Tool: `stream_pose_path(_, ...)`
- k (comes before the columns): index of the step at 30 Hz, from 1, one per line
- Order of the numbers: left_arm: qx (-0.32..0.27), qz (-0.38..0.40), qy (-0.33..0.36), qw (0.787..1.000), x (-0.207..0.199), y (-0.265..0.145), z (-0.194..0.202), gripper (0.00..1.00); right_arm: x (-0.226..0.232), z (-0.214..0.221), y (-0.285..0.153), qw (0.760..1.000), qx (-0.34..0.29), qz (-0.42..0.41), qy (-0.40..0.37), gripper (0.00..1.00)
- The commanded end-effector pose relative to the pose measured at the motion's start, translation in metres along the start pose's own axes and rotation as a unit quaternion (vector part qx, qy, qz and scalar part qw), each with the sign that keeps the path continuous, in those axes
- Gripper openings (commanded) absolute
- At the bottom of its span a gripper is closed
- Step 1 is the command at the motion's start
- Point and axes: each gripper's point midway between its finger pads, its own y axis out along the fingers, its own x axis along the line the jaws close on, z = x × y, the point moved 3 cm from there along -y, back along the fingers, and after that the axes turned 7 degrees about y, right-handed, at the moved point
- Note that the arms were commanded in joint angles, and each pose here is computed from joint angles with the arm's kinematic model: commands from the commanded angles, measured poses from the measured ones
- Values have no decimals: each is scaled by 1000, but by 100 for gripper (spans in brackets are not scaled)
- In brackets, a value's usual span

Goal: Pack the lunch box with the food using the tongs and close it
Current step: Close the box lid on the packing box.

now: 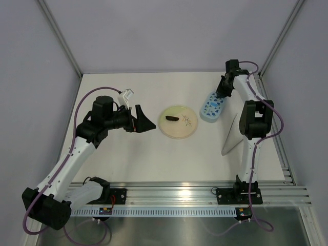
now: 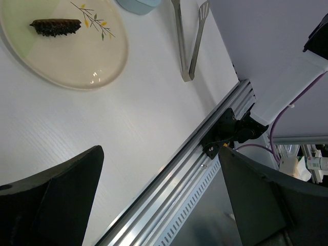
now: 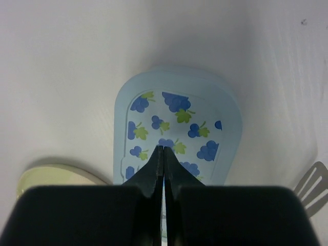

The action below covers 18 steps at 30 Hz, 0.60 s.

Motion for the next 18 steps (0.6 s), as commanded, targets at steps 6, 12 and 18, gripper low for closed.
stream_pose_path(6,-16,-1,11,1000,1,0,-5,99,29,-34,-24,999,-35,-28,-9,0)
stream_pose_path(12,-17,0,12,1000,1,0,-6,99,13,3,30,999,34,-1,-10,0)
stream_pose_path(18,-14,3,9,1000,1,1,-6,99,4,19,34,998,52,13,-11,0)
